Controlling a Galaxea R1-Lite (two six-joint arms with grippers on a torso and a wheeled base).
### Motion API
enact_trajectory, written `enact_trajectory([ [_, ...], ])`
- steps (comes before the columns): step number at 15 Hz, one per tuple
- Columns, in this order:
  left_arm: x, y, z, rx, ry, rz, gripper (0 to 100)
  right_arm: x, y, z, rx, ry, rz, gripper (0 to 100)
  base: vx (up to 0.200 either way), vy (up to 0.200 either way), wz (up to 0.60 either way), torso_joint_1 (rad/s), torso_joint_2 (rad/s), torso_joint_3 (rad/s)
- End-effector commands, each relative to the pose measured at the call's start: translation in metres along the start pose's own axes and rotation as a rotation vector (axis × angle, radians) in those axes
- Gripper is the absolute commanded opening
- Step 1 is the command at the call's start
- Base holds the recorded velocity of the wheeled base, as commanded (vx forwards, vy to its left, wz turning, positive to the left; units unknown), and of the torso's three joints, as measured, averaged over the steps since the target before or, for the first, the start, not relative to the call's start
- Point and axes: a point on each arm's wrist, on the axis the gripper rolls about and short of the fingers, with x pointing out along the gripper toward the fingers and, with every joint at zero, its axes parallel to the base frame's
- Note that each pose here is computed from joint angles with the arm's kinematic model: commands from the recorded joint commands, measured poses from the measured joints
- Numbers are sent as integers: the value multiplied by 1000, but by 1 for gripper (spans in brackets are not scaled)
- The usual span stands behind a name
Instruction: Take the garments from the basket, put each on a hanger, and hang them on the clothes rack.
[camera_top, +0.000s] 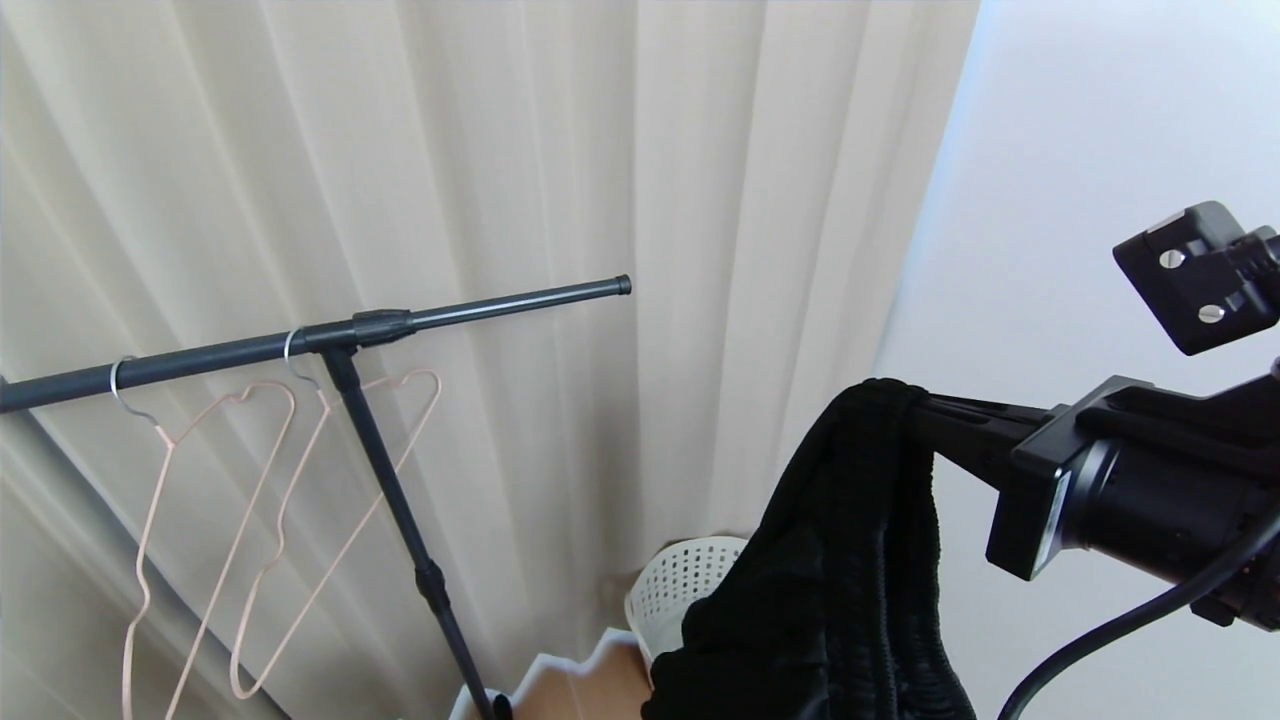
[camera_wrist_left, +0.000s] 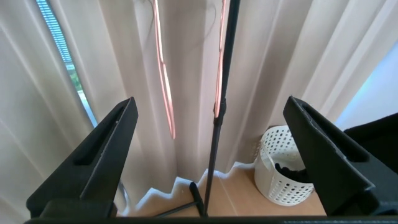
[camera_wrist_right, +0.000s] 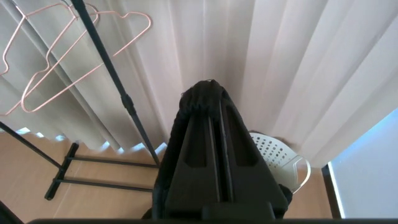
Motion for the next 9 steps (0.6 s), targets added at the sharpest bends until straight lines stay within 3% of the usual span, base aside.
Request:
enact_trajectory([
  [1,0,0,0,1,0,2,100,-2,-1,0,-12,-1,0,0,0,0,0,110,-266,-110],
  [3,0,0,0,-1,0,2,100,-1,-1,-4,-24,9,-3,0,0,0,0,23,-33,-28],
  [9,0,0,0,2,0,1,100,-1,-1,-3,-18,-21,-1,0,0,0,600,7,-4,-4],
])
